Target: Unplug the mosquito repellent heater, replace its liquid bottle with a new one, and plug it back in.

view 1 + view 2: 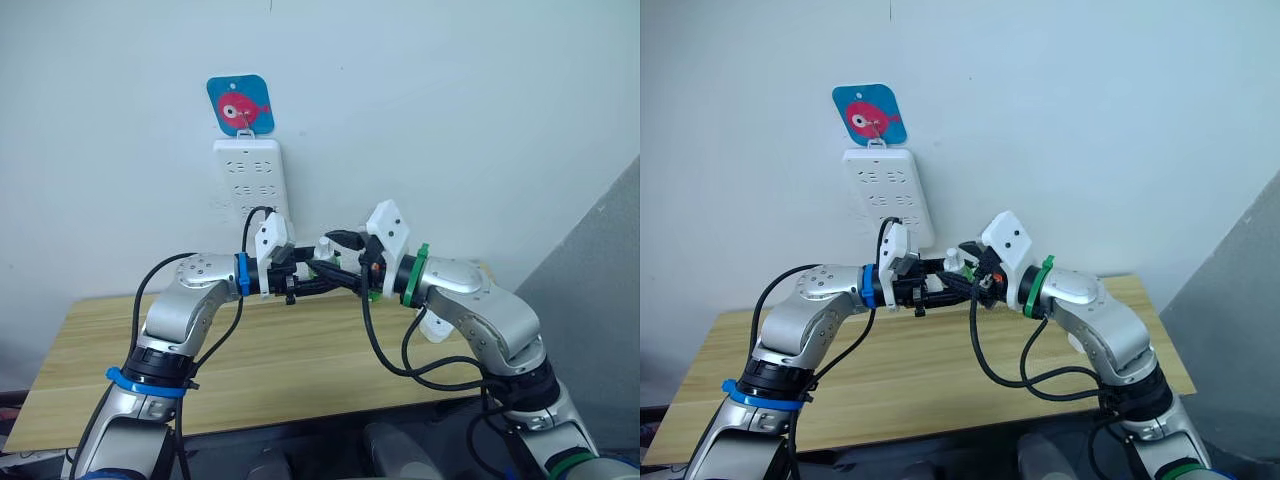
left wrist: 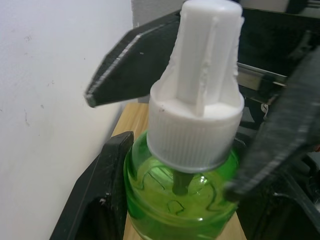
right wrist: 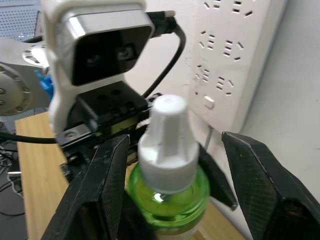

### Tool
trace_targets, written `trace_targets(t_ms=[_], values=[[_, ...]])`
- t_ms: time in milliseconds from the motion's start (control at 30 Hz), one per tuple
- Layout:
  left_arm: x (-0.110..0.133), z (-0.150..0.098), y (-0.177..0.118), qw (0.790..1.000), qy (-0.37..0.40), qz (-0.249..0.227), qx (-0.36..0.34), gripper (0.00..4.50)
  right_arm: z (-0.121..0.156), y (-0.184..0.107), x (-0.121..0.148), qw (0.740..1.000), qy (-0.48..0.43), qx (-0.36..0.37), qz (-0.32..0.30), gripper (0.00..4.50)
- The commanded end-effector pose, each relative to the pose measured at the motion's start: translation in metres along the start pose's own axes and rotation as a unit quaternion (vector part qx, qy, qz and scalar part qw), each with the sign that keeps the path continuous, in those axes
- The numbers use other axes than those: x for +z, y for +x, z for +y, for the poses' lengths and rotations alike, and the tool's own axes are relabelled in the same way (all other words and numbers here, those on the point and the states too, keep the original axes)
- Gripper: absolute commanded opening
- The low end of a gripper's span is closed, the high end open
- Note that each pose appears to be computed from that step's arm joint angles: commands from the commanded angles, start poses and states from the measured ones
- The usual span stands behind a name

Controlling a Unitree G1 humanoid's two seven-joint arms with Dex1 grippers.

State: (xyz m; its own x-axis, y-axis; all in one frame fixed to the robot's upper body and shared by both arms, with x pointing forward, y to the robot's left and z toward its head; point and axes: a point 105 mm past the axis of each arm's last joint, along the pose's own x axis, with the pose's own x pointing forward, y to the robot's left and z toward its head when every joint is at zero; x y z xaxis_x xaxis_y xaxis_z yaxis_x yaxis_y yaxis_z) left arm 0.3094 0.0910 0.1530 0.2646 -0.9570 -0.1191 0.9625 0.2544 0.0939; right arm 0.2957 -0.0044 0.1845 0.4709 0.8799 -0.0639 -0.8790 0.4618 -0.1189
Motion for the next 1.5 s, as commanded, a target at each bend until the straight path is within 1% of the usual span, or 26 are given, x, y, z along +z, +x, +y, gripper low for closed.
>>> trace_targets(t_ms=[33,133,333,467,567,633,833,1133,1300,1400,1500], values=[[0.01,-0.004,-0.001,1.0,0.011,-0.014,-0.009,2.31,-0.005,-0.001,0.016,0.999,-0.012,0.0,-0.033,3.05],[0.01,-0.005,-0.001,1.0,0.009,-0.013,-0.01,2.31,-0.01,-0.004,0.015,0.999,-0.016,0.001,-0.03,3.05],[0.009,-0.004,-0.003,1.0,0.006,-0.012,-0.009,2.31,-0.022,-0.025,0.015,0.999,-0.041,0.026,-0.005,3.05],[0.009,-0.002,-0.004,1.0,0.005,-0.012,-0.006,2.31,-0.024,-0.045,0.016,0.996,-0.06,0.064,0.019,3.05],[0.009,-0.002,-0.005,1.0,0.005,-0.012,-0.006,2.31,-0.019,-0.051,0.017,0.993,-0.064,0.092,0.03,3.05],[0.009,-0.002,-0.004,1.0,0.004,-0.013,-0.006,2.31,-0.015,-0.049,0.019,0.993,-0.065,0.098,0.025,3.05],[0.011,-0.004,-0.002,1.0,0.004,-0.016,-0.013,2.31,-0.002,-0.02,0.023,0.995,-0.054,0.087,0.0,3.05],[0.012,-0.007,-0.001,1.0,0.002,-0.017,-0.021,2.31,-0.003,0.002,0.022,0.997,-0.05,0.066,-0.01,3.05],[0.01,-0.008,-0.001,1.0,0.0,-0.015,-0.022,2.31,-0.013,-0.002,0.019,0.998,-0.047,0.053,-0.004,3.05],[0.01,-0.008,-0.003,1.0,0.0,-0.015,-0.021,2.31,-0.021,-0.012,0.016,0.998,-0.051,0.046,0.008,3.05],[0.01,-0.007,-0.004,1.0,0.0,-0.014,-0.02,2.31,-0.024,-0.028,0.018,0.997,-0.051,0.055,0.017,3.05]])
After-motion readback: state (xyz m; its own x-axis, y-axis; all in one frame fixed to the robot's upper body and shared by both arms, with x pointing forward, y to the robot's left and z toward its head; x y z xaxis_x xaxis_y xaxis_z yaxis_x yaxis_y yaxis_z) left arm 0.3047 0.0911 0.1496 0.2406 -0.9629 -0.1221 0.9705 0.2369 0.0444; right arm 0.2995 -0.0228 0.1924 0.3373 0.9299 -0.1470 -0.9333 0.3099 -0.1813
